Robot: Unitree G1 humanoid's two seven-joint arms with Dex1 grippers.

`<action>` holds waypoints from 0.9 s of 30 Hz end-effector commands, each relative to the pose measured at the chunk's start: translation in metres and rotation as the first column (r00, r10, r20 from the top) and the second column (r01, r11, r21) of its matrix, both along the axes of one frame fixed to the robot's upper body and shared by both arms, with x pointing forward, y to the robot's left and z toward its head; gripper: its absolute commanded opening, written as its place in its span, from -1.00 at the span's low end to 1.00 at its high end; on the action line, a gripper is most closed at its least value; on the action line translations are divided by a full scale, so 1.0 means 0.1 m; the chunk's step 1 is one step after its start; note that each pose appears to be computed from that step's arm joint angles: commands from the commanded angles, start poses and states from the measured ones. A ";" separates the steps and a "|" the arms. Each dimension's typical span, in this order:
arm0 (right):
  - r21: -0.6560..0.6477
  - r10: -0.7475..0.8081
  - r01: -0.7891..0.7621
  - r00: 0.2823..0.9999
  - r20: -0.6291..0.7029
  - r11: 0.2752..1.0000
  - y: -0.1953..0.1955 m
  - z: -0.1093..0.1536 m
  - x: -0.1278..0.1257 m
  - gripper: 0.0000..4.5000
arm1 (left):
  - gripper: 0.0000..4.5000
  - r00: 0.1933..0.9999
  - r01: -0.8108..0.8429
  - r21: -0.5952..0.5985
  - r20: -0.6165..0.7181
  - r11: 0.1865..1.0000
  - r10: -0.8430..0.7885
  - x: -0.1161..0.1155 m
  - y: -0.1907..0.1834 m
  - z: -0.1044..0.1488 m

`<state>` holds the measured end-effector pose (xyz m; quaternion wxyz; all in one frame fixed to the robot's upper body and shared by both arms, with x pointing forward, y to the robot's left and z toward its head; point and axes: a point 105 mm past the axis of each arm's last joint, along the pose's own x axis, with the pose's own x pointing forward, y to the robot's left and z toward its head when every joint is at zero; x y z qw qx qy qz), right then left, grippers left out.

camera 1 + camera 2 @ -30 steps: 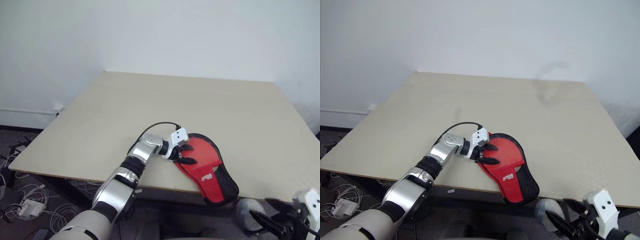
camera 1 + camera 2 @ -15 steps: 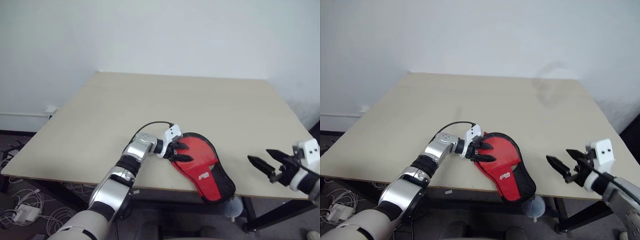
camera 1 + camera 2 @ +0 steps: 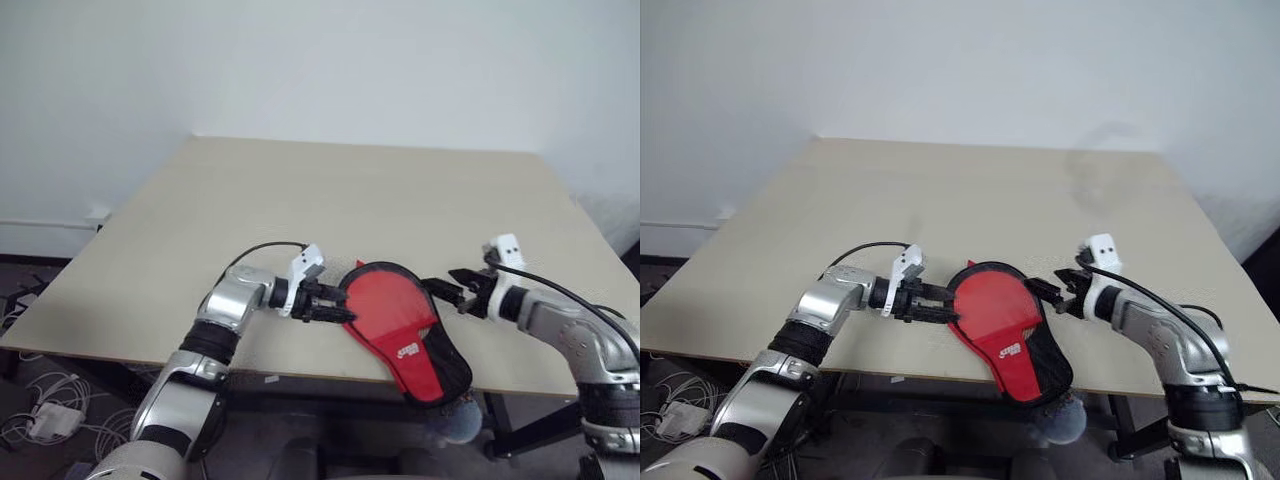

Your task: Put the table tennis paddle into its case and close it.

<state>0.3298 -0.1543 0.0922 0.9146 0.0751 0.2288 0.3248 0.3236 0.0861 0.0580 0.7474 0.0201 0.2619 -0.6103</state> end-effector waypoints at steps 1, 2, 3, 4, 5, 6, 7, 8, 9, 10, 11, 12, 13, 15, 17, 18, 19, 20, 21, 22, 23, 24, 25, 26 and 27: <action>-0.029 0.000 0.000 1.000 0.015 1.000 0.03 -0.01 0.22 0.99 | 0.48 0.999 -0.003 -0.040 0.038 0.999 0.005 -0.03 -0.03 0.14; -0.026 0.001 -0.001 1.000 0.008 1.000 0.06 -0.04 0.27 0.99 | 0.48 0.999 -0.009 -0.044 0.035 0.999 0.011 -0.05 -0.04 0.15; -0.021 0.002 -0.002 1.000 0.006 1.000 0.08 -0.05 0.32 0.99 | 0.48 0.999 -0.016 -0.046 0.034 0.999 0.018 -0.06 -0.03 0.14; -0.021 0.002 -0.002 1.000 0.002 1.000 0.10 -0.06 0.37 0.99 | 0.48 0.999 -0.024 -0.044 0.035 0.999 0.026 -0.07 -0.03 0.14; -0.026 0.001 -0.001 1.000 0.000 1.000 0.12 -0.09 0.42 0.99 | 0.48 0.999 -0.033 -0.042 0.036 0.999 0.034 -0.09 -0.02 0.13; -0.034 -0.003 0.003 1.000 0.000 0.999 0.14 -0.11 0.46 0.99 | 0.48 0.999 -0.039 -0.041 0.036 0.998 0.041 -0.10 -0.02 0.12; -0.041 -0.007 0.006 1.000 -0.003 0.999 0.14 -0.14 0.50 0.99 | 0.48 0.998 -0.045 -0.041 0.035 0.998 0.046 -0.11 -0.01 0.12; -0.043 -0.009 0.009 1.000 -0.014 0.999 0.15 -0.17 0.53 0.99 | 0.48 0.998 -0.048 -0.041 0.034 0.998 0.049 -0.12 -0.01 0.12; -0.049 -0.011 0.010 1.000 -0.025 0.999 0.15 -0.20 0.55 0.99 | 0.48 0.998 -0.050 -0.040 0.034 0.998 0.051 -0.13 0.00 0.11; -0.062 -0.005 0.002 0.999 -0.046 0.998 0.16 -0.26 0.56 0.99 | 0.48 0.998 -0.054 -0.037 0.037 0.998 0.055 -0.14 0.01 0.11; -0.071 0.002 -0.006 0.998 -0.057 0.997 0.17 -0.29 0.56 0.99 | 0.48 0.998 -0.058 -0.035 0.038 0.998 0.059 -0.15 0.01 0.12; -0.071 0.016 -0.021 0.997 -0.071 0.997 0.19 -0.32 0.55 0.99 | 0.48 0.997 -0.065 -0.036 0.039 0.997 0.066 -0.15 0.02 0.12; -0.070 0.032 -0.038 0.996 -0.081 0.997 0.21 -0.34 0.53 0.92 | 0.48 0.996 -0.075 -0.035 0.040 0.997 0.076 -0.14 0.04 0.12; -0.074 0.064 -0.072 0.993 -0.102 0.995 0.25 -0.39 0.48 0.74 | 0.48 0.995 -0.092 -0.032 0.040 0.995 0.093 -0.14 0.06 0.12; -0.089 0.081 -0.093 0.988 -0.131 0.992 0.27 -0.45 0.44 0.39 | 0.48 0.994 -0.097 -0.030 0.038 0.995 0.098 -0.15 0.08 0.11; -0.101 0.093 -0.106 0.987 -0.131 0.989 0.28 -0.47 0.42 0.24 | 0.48 0.994 -0.099 -0.027 0.037 0.995 0.100 -0.15 0.08 0.10; -0.105 0.097 -0.111 0.987 -0.127 0.988 0.29 -0.48 0.41 0.08 | 0.48 0.994 -0.101 -0.025 0.037 0.995 0.102 -0.15 0.09 0.09; -0.107 0.100 -0.114 0.987 -0.122 0.988 0.30 -0.48 0.41 -0.07 | 0.48 0.994 -0.103 -0.024 0.036 0.994 0.103 -0.15 0.09 0.08; -0.104 0.107 -0.118 0.988 -0.109 0.988 0.31 -0.46 0.41 -0.25 | 0.48 0.994 -0.104 -0.023 0.036 0.994 0.105 -0.15 0.08 0.08; -0.098 0.107 -0.117 0.989 -0.101 0.988 0.32 -0.44 0.41 -0.42 | 0.48 0.994 -0.105 -0.023 0.036 0.994 0.106 -0.15 0.08 0.08; -0.095 0.091 -0.099 0.992 -0.091 0.990 0.31 -0.42 0.44 -0.54 | 0.48 0.994 -0.107 -0.023 0.036 0.994 0.107 -0.15 0.08 0.07; -0.094 0.072 -0.080 0.994 -0.085 0.992 0.30 -0.41 0.46 -0.71 | 0.48 0.993 -0.110 -0.020 0.037 0.994 0.110 -0.14 0.07 0.06; -0.092 0.049 -0.055 0.997 -0.067 0.994 0.27 -0.39 0.48 -0.85 | 0.48 0.993 -0.113 -0.018 0.036 0.993 0.113 -0.13 0.07 0.05; -0.092 0.034 -0.038 0.998 -0.055 0.995 0.26 -0.37 0.50 -0.99 | 0.48 0.993 -0.115 -0.016 0.036 0.993 0.116 -0.12 0.07 0.05; -0.085 0.015 -0.019 0.999 -0.042 0.996 0.24 -0.35 0.52 -0.99 | 0.48 0.992 -0.117 -0.013 0.036 0.993 0.117 -0.12 0.07 0.04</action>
